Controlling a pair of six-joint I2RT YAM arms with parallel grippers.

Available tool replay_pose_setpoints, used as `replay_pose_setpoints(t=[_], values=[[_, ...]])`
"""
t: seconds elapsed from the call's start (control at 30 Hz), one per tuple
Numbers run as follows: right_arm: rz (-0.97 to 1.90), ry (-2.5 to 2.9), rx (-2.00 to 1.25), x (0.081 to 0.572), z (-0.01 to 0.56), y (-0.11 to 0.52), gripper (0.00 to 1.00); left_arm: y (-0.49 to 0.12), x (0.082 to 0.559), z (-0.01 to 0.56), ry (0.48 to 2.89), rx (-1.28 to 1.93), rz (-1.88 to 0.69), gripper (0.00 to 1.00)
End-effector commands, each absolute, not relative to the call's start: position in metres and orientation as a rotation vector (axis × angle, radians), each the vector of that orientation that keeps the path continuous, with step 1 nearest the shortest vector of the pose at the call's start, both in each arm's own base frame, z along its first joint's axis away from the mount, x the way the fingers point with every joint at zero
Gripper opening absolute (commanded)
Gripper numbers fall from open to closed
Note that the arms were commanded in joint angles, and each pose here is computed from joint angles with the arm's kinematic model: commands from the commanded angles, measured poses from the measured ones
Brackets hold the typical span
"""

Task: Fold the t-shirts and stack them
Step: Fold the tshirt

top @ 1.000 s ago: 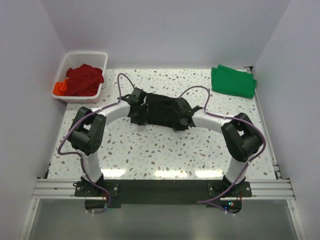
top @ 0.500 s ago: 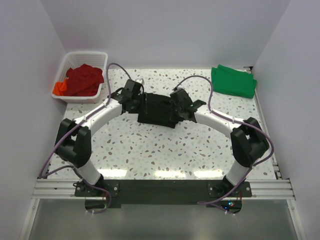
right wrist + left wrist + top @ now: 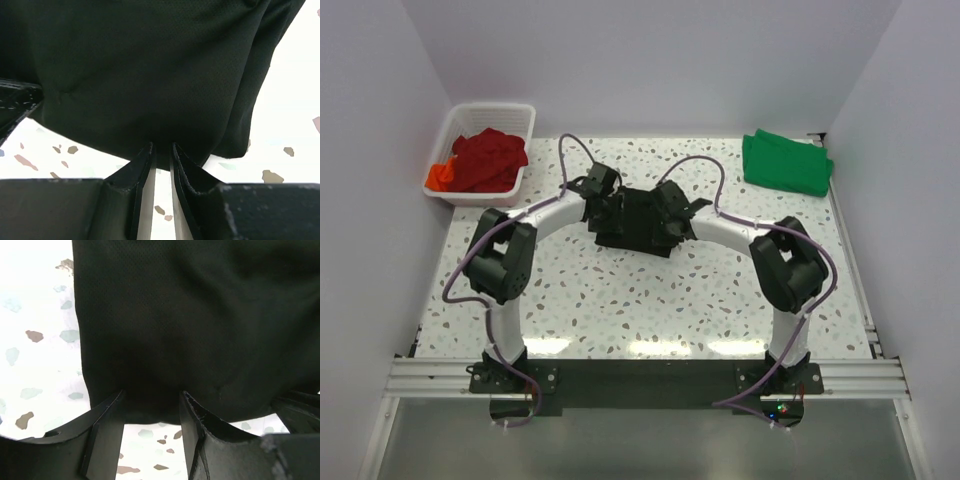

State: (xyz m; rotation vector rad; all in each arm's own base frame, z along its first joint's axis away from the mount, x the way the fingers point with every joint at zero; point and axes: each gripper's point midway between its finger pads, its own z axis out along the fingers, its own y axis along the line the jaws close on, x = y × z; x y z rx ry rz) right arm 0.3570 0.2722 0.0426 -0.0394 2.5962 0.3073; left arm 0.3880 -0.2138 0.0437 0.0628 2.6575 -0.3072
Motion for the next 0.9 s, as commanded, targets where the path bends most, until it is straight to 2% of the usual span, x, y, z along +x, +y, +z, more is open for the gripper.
replay_pose_setpoints(t=[0.0,0.3,0.53,0.63,0.77,0.87], values=[[0.289,2.562,0.006,0.373,0.044,0.263,0.21,-0.225,0.399,0.038,2.639,0.057,-0.35,0.51],[0.16,2.639,0.278,0.379,0.02,0.203,0.2,-0.227,0.401,0.017,2.696,0.039,-0.33,0.51],[0.15,2.655,0.282,0.376,0.02,0.198,0.19,-0.23,0.39,0.015,2.726,0.028,-0.363,0.5],[0.166,2.626,0.282,0.379,0.029,0.199,0.18,-0.231,0.39,0.023,2.697,0.044,-0.371,0.5],[0.17,2.561,0.285,0.383,0.053,0.195,0.2,-0.23,0.399,0.064,2.566,0.046,-0.389,0.51],[0.197,2.507,0.276,0.384,0.072,0.192,0.29,-0.224,0.406,0.099,2.453,0.03,-0.383,0.52]])
